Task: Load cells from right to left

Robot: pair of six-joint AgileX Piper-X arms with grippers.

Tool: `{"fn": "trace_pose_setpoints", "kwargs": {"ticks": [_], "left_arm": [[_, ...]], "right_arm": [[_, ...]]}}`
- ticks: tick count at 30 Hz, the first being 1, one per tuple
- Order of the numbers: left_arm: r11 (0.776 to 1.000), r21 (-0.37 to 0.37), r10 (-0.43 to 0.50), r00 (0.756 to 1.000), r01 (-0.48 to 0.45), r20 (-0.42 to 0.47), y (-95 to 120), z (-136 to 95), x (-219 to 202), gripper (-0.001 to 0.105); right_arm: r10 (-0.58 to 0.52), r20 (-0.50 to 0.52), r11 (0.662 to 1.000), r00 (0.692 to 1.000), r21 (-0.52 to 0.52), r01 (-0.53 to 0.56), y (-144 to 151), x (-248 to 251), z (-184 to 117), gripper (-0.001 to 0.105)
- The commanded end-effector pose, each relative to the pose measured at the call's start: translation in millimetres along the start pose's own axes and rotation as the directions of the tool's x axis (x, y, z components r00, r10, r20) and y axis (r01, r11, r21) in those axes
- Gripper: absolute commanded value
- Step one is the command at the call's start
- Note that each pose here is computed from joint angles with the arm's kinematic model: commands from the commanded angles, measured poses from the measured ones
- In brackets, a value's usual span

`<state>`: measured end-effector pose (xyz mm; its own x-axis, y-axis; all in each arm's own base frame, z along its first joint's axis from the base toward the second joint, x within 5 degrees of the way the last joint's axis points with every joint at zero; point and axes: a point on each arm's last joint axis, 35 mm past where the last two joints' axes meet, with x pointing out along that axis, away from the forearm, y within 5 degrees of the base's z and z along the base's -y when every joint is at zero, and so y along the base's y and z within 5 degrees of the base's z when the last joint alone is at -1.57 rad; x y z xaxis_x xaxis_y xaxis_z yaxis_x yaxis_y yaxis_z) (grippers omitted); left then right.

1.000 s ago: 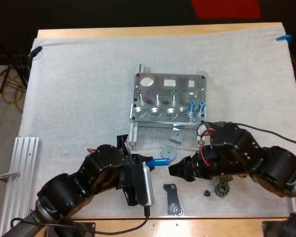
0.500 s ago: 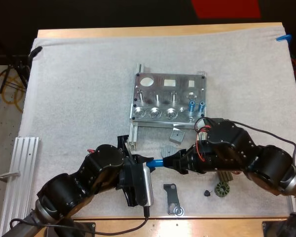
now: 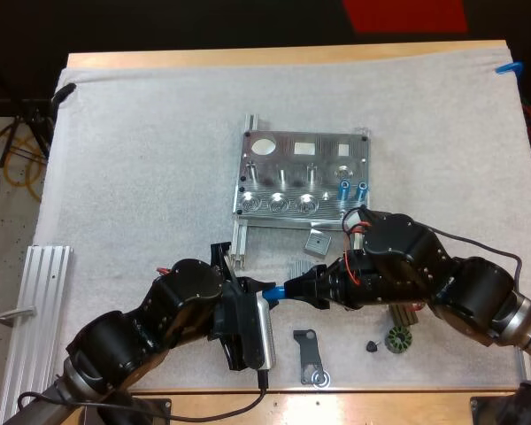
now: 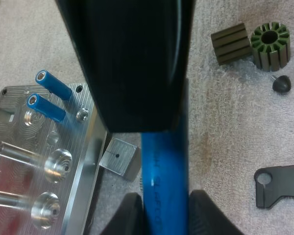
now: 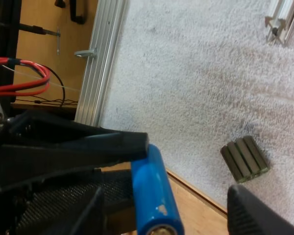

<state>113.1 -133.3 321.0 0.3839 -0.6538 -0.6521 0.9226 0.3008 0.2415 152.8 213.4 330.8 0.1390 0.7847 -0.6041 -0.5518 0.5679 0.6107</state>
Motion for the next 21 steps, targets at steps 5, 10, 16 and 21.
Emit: {"fn": "trace_pose_setpoints", "kwargs": {"ticks": [5,10,16,21], "left_arm": [[1.0,-0.001,-0.015,1.0,0.015,0.017,-0.8,1.2,-1.4,0.0],[1.0,-0.001,-0.019,1.0,0.019,0.019,-1.0,1.2,-1.4,0.0],[1.0,-0.001,-0.018,1.0,0.018,0.021,-0.9,1.4,-1.4,0.0],[1.0,0.0,-0.016,1.0,0.016,0.024,-0.7,1.8,-1.4,0.0]], "right_arm": [[0.019,0.003,1.0,1.0,0.002,-0.019,2.9,-1.2,1.0,0.054],[0.021,0.002,1.0,1.0,0.01,-0.021,3.0,-1.2,0.9,0.042],[0.025,0.0,1.0,1.0,0.01,-0.025,3.1,-1.2,0.9,0.021],[0.031,-0.004,0.999,1.0,0.008,-0.031,3.3,-1.2,0.7,0.008]]}}
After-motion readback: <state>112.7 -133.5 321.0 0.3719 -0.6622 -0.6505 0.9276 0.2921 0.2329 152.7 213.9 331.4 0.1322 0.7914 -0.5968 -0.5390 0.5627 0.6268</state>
